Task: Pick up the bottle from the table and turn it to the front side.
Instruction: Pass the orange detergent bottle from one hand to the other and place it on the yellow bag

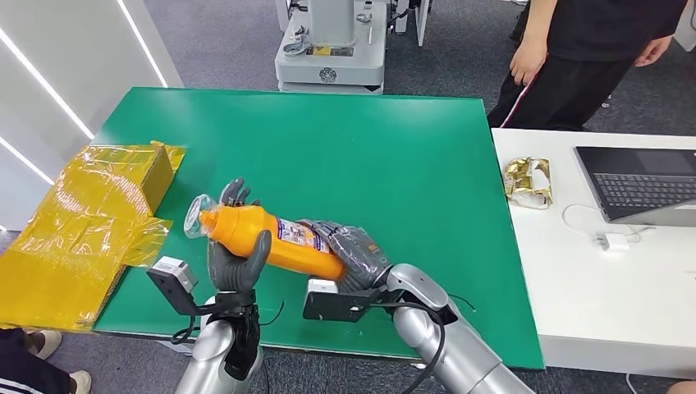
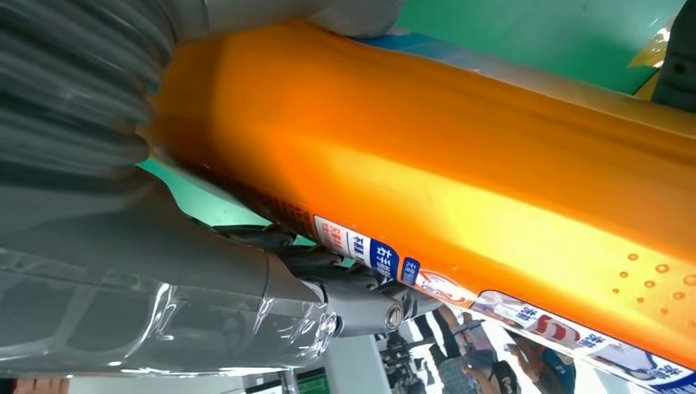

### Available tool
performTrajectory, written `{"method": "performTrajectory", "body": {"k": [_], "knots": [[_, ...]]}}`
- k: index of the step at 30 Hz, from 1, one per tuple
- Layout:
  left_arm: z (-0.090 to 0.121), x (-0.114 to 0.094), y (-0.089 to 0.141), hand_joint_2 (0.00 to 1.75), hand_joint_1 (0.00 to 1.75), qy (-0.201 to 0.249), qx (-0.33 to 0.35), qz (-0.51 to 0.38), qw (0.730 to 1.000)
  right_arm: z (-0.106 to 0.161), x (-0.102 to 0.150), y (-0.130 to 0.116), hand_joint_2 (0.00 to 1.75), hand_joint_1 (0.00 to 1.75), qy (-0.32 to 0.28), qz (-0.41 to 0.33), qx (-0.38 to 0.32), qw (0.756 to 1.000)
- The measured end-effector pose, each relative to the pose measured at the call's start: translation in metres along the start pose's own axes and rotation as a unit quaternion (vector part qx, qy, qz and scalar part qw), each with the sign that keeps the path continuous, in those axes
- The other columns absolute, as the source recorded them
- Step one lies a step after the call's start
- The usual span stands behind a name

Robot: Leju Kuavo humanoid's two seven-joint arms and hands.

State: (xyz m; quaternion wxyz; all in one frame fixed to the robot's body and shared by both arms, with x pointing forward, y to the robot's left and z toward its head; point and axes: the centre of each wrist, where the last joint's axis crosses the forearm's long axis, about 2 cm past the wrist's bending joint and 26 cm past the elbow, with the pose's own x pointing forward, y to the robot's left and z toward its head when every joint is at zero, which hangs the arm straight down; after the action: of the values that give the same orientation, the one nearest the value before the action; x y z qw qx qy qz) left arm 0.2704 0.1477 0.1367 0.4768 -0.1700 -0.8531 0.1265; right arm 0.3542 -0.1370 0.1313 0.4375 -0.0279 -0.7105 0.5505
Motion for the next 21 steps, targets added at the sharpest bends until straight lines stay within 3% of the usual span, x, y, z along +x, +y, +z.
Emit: {"method": "performTrajectory", "body": {"k": [16, 17, 20, 21], "knots": [[-0.0045, 0.0011, -0.0009, 1.75, 1.75, -0.008, 0.005, 0.008, 1.000, 0.0040, 0.0029, 0.0048, 1.75, 1.73, 0.011, 0.013, -0.009, 1.000], [-0.0055, 0.0013, -0.0011, 1.75, 1.75, -0.009, 0.004, 0.008, 1.000, 0.0040, 0.0033, 0.0045, 1.75, 1.52, 0.011, 0.014, -0.013, 1.000], [-0.0078, 0.0018, -0.0017, 1.75, 1.75, -0.013, 0.004, 0.011, 1.000, 0.0038, 0.0043, 0.0036, 1.75, 0.26, 0.011, 0.018, -0.023, 1.000], [-0.0084, 0.0019, -0.0019, 1.75, 1.75, -0.014, 0.005, 0.011, 1.000, 0.0040, 0.0048, 0.0038, 1.75, 0.03, 0.011, 0.018, -0.027, 0.999]]}}
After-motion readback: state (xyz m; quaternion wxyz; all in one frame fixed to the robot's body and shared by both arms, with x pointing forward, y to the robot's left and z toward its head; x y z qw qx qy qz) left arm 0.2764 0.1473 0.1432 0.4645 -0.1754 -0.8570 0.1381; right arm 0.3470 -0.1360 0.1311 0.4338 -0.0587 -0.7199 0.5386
